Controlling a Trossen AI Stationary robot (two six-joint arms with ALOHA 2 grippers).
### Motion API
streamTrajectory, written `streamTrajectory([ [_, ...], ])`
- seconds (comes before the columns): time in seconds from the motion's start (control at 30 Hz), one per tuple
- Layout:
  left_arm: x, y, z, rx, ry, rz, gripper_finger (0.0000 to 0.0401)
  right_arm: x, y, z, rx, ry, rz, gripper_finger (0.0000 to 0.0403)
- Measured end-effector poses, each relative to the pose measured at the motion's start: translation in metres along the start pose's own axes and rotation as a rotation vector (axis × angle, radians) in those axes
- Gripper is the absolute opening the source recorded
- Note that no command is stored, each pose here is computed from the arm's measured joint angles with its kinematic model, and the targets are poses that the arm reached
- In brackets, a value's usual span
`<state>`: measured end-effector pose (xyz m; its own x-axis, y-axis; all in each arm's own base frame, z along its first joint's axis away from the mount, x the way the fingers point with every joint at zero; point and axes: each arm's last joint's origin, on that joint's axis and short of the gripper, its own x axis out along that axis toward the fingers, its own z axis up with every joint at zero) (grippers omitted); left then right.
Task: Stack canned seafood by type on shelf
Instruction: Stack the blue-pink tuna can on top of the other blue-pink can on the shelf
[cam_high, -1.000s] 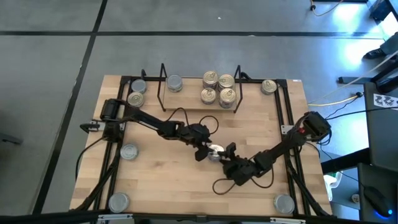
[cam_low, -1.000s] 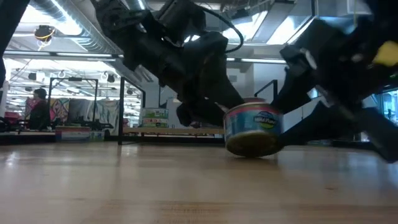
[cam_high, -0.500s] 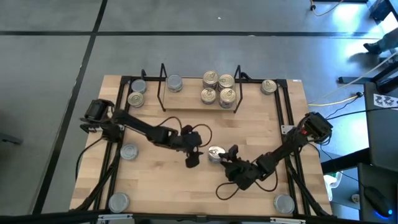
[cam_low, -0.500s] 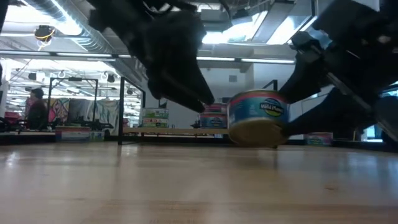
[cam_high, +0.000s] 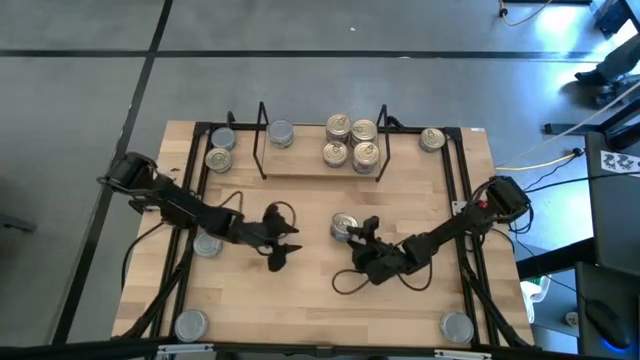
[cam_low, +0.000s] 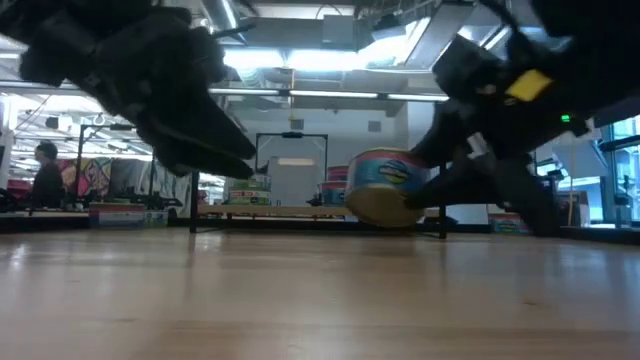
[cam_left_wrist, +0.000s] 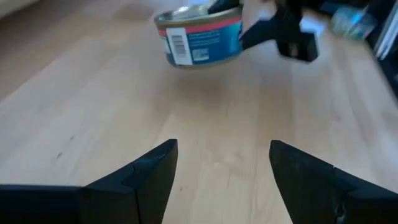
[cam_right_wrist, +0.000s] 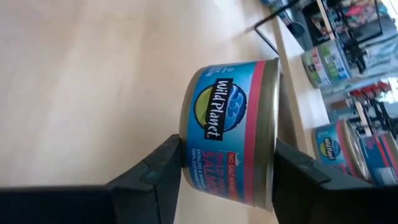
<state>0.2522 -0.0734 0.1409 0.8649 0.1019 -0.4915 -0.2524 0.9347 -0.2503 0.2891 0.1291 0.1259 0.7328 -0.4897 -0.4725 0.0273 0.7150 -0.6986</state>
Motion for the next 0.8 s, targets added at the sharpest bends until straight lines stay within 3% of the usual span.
streamTrajectory([
  [0.2,-0.014,0.014,-0.013,-0.017,-0.095,-0.05,0.0253,0.013,-0.019,0.015,0.076,0.003,-0.041,0.0187],
  [0.33,-0.016,0.018,-0.019,0.011,-0.082,-0.042,0.0253,0.023,-0.033,0.025,0.121,0.007,-0.066,0.0187],
  [0.8,-0.018,0.026,-0.029,0.052,-0.052,-0.02,0.0253,0.045,-0.087,0.065,0.074,-0.018,-0.14,0.0186],
])
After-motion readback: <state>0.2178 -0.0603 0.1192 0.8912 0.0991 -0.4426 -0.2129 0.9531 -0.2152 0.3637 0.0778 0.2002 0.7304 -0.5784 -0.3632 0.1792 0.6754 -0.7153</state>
